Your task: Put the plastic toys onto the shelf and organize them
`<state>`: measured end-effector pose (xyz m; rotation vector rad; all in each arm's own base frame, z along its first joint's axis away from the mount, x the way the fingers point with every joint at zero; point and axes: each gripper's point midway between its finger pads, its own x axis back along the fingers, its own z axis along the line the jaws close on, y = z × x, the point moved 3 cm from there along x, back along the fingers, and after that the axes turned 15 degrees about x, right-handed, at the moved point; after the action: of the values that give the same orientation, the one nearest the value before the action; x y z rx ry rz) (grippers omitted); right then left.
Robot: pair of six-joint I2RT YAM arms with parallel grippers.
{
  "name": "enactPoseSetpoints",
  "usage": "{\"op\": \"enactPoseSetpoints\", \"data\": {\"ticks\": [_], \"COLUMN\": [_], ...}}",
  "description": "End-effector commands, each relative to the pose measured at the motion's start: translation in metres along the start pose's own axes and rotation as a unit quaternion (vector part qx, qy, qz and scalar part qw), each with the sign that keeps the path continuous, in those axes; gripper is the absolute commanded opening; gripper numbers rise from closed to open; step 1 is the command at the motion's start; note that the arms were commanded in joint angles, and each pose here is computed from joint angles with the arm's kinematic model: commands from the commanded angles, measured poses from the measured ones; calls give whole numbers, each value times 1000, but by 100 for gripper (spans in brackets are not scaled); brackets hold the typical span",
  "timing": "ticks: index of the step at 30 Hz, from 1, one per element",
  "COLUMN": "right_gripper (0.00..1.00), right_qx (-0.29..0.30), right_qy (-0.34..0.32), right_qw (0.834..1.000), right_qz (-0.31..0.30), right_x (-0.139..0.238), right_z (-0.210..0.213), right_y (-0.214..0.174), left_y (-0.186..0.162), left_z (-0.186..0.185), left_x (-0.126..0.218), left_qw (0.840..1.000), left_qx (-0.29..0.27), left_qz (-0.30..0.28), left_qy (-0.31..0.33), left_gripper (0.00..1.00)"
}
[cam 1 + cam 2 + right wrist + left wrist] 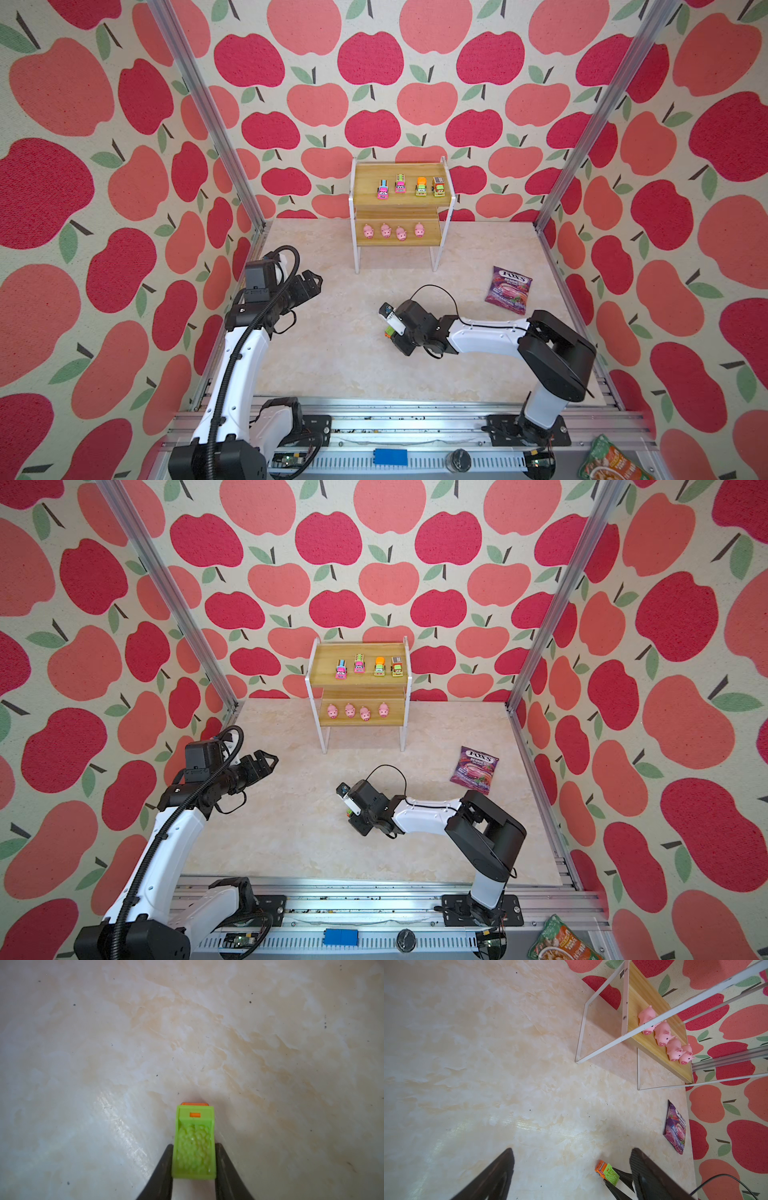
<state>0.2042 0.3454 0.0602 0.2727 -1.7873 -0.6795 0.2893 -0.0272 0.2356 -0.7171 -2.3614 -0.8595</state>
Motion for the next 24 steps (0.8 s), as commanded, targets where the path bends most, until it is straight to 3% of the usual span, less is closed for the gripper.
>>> {"op": "enactPoseSetpoints", "data": {"ticks": [1,11,24], "right_gripper": [35,50,55], "right_qx": [15,13,-44], "right_qy": [-7,-19,-56], "right_qw": [1000,1000,997], "right_qz": [-22,-14,16], "right_x": [5,-1,8], "right_z": [1,1,-16], "right_y": [-2,-17,-51], "left_y": [-1,-4,-15], "left_z": [5,6,1], "left_x": [-1,-3,-8], "left_qw": [1000,1000,998], "left_qx": [-8,-15,-55], "left_qz": [4,7,19], "left_qy": [11,20,29], "left_gripper": [90,90,90]}}
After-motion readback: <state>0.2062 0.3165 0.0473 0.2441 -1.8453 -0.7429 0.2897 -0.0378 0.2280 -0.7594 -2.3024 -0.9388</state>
